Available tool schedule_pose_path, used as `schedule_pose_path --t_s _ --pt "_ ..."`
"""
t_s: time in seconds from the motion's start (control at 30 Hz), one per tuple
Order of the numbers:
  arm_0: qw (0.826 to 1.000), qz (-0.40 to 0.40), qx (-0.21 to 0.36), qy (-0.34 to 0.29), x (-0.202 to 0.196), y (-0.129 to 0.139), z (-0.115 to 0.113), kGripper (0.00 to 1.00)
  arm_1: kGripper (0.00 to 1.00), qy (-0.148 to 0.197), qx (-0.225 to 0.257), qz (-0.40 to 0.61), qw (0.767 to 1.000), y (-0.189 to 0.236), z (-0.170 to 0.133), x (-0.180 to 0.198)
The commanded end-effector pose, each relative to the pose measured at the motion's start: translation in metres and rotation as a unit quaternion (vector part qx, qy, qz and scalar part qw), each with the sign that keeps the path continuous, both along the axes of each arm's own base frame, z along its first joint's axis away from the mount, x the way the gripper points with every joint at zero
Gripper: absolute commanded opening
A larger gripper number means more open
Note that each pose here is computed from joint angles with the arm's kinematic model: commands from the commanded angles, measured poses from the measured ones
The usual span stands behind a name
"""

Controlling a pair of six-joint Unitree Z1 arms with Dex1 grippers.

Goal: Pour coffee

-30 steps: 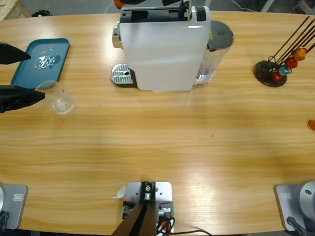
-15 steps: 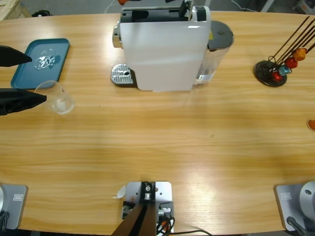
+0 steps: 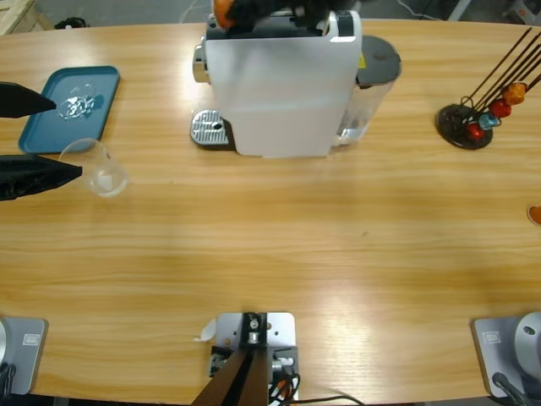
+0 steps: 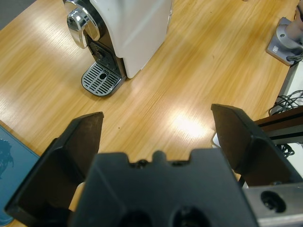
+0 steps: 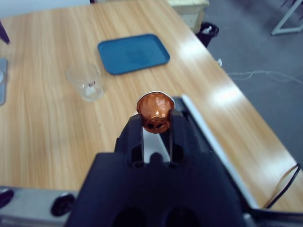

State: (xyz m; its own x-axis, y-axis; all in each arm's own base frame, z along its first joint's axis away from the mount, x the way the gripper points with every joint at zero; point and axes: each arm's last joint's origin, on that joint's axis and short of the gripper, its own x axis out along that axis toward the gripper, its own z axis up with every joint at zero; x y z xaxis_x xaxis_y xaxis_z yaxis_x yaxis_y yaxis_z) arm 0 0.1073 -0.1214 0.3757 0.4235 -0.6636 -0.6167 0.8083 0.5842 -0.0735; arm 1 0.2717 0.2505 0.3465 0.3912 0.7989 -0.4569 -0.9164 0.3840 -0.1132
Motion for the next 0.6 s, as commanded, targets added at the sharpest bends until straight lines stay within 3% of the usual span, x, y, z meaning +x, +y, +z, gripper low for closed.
schedule_pose_path --t_s 0.03,0.17,0.6 --pt "1.0 0.001 0.007 -0.004 -0.005 0.005 -0.007 1.0 0.108 0.017 0.006 0.004 1.0 0.005 -0.026 -0.001" --pt "1.0 0.001 0.01 -0.001 -0.003 0.004 -0.009 1.0 0.108 0.006 0.024 0.007 1.0 0.007 -0.016 0.012" --pt "1.0 -0.001 0.016 0.004 0.0 0.0 -0.012 1.0 0.108 0.016 0.005 -0.012 1.0 0.003 -0.034 0.028"
